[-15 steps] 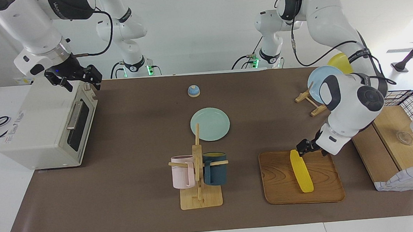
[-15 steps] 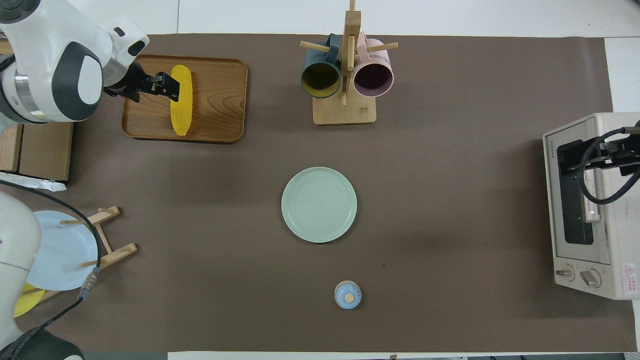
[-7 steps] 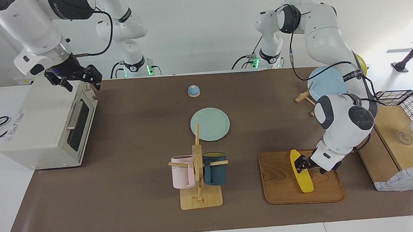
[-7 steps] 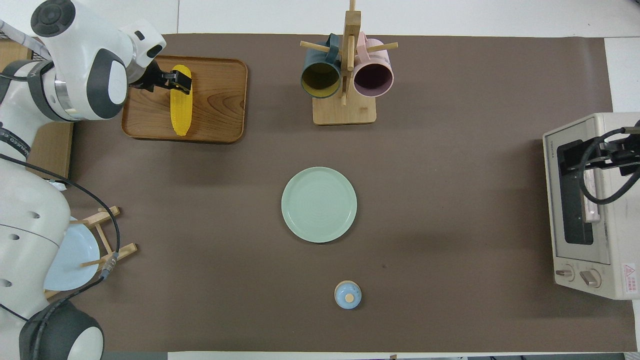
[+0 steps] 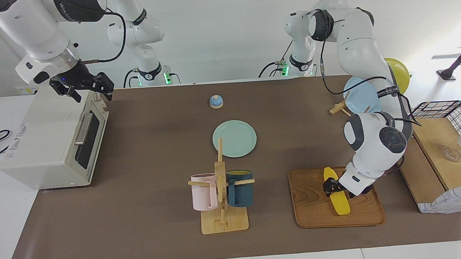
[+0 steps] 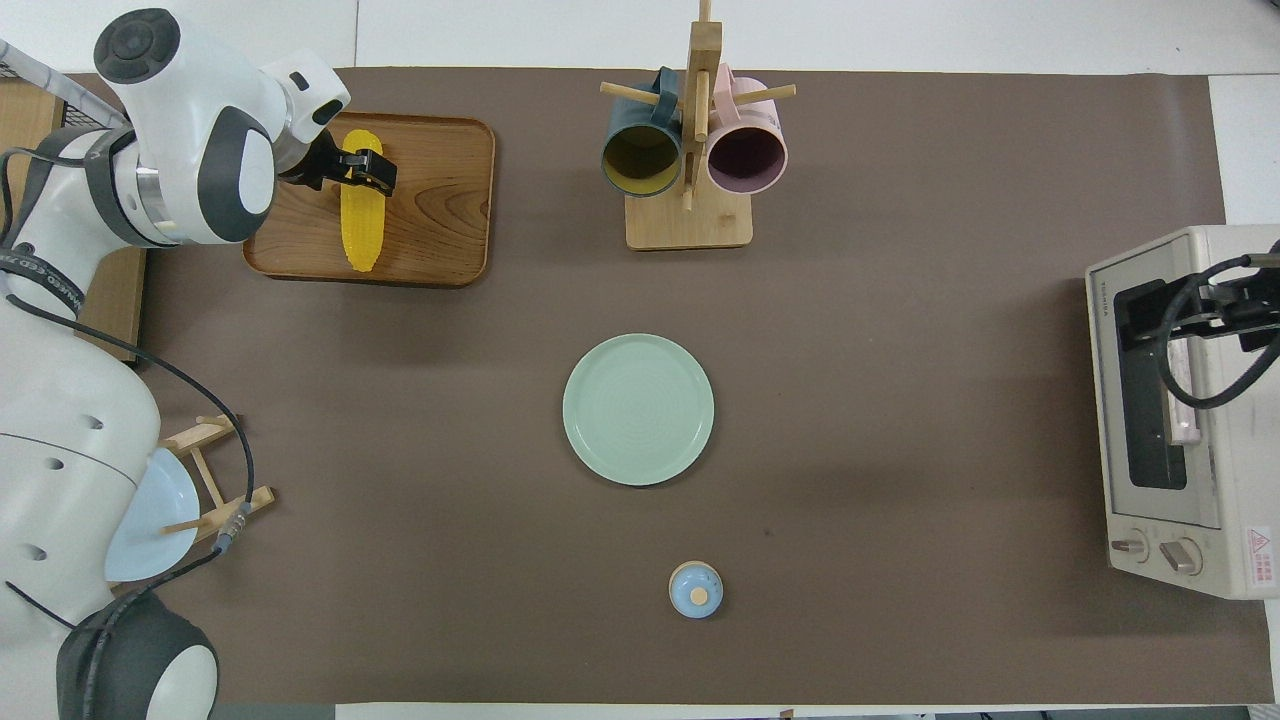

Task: Put corn in oven
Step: 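Lift the corn with the left gripper and carry it toward the green plate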

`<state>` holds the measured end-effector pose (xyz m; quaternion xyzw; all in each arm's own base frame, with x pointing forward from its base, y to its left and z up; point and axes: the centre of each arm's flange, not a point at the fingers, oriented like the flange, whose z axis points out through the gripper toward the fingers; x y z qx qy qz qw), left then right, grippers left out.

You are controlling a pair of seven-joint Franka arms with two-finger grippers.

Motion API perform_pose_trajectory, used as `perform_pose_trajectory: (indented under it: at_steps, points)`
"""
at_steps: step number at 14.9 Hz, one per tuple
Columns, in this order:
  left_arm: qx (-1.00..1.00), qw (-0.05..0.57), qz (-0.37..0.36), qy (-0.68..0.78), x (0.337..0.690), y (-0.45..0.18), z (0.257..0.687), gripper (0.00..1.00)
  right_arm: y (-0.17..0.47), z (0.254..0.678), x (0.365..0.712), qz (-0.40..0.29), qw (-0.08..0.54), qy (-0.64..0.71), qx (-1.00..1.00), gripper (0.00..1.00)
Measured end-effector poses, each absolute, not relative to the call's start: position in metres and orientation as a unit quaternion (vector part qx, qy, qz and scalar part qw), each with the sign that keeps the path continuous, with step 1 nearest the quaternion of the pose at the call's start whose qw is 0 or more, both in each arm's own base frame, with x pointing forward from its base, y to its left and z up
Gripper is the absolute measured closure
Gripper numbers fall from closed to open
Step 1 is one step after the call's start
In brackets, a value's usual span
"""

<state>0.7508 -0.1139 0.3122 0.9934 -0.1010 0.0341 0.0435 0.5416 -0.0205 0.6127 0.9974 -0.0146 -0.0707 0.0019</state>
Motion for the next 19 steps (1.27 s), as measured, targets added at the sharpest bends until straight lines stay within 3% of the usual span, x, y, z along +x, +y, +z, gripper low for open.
perform_pose_trajectory:
  at_steps: [1,2,6,9,10,14,19]
  points:
    - [0.993,0.044,0.033,-0.101,0.751,-0.114,0.312,0.4,-0.021,0.613,0.542,-0.071,0.002,-0.015,0.997,0.0]
    - [0.993,0.044,0.034,-0.101,0.751,-0.114,0.314,0.43,-0.021,0.613,0.542,-0.071,0.002,-0.015,0.997,0.0]
    - [0.993,0.075,0.03,-0.087,0.748,-0.118,0.336,0.43,-0.021,0.612,0.541,-0.073,0.002,-0.014,0.997,0.0]
    - [0.994,0.088,0.024,-0.057,0.732,-0.13,0.4,0.43,-0.028,0.61,0.542,-0.068,0.001,-0.015,0.998,0.02]
    - [0.994,0.09,0.023,-0.05,0.719,-0.143,0.423,0.43,-0.032,0.605,0.543,-0.062,0.001,-0.015,0.998,0.07]
    - [0.996,0.086,0.001,-0.038,0.637,-0.232,0.471,0.43,-0.052,0.549,0.534,-0.019,-0.002,-0.019,1.0,0.53]
    - [0.995,0.086,0.003,-0.047,0.535,-0.348,0.441,0.43,-0.082,0.505,0.5,-0.03,0.033,-0.014,0.999,0.99]
